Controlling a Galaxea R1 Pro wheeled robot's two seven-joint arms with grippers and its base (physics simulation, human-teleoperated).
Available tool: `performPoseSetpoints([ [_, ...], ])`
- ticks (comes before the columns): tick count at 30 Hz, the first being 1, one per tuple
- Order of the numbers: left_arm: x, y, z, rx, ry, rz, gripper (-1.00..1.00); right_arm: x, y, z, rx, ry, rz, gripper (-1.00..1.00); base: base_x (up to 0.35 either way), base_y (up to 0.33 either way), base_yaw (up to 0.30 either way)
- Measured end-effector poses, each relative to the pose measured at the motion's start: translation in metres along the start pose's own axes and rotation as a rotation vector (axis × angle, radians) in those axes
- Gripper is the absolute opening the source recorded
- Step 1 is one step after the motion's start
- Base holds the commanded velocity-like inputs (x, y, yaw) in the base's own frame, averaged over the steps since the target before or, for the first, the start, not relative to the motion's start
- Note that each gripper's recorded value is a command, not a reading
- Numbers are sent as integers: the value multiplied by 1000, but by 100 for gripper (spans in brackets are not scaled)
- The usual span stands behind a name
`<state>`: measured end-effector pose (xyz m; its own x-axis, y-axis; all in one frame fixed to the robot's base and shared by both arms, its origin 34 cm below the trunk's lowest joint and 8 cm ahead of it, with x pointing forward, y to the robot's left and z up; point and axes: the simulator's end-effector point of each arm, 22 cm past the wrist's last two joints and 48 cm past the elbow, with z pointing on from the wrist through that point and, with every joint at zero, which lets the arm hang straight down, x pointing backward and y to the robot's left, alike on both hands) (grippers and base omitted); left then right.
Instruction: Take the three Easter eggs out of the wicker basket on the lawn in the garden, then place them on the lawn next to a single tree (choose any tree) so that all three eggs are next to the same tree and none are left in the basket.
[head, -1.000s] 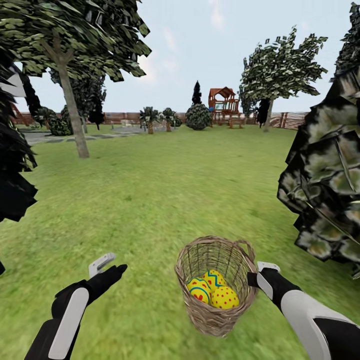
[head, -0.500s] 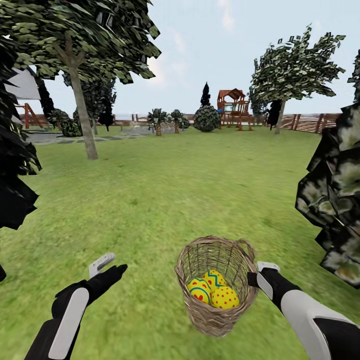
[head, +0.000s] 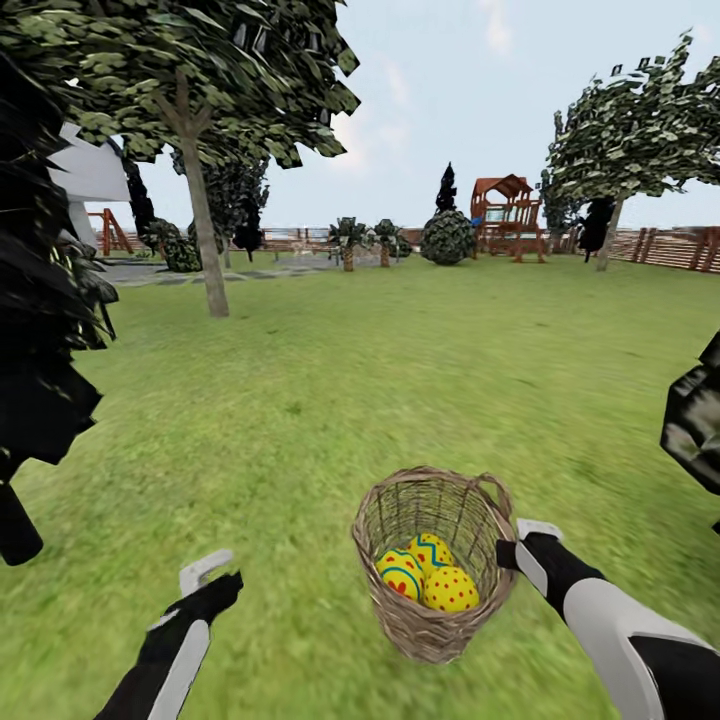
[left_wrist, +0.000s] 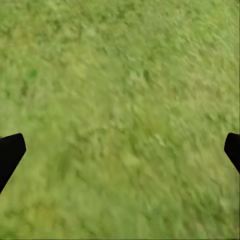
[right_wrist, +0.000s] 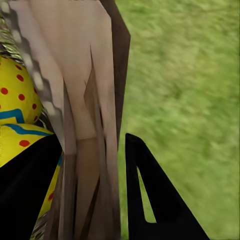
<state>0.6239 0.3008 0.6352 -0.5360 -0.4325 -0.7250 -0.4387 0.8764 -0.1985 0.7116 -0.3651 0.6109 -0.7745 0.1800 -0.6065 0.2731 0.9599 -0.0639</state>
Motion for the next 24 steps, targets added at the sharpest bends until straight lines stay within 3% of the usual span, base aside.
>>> performPoseSetpoints([
  [1,13,15,9,-46,-26,29,100,-2,0,0,-1,-4,4,-100,331,0,1],
  [5,82,52,24,-127,75,93,100,-8,-4,0,3,-31,5,-100,331,0,0],
  [7,113,67,27,-155,97,130,100,-10,-6,0,6,-38,5,-100,331,0,0],
  [11,134,76,27,-155,3,194,100,-24,-13,0,12,-110,20,-100,331,0,0],
  [14,128,86,29,-166,-15,200,100,-27,-13,0,13,-131,24,-100,331,0,0],
  [24,128,90,29,-174,-18,193,100,-30,-12,-1,13,-140,23,-100,331,0,0],
])
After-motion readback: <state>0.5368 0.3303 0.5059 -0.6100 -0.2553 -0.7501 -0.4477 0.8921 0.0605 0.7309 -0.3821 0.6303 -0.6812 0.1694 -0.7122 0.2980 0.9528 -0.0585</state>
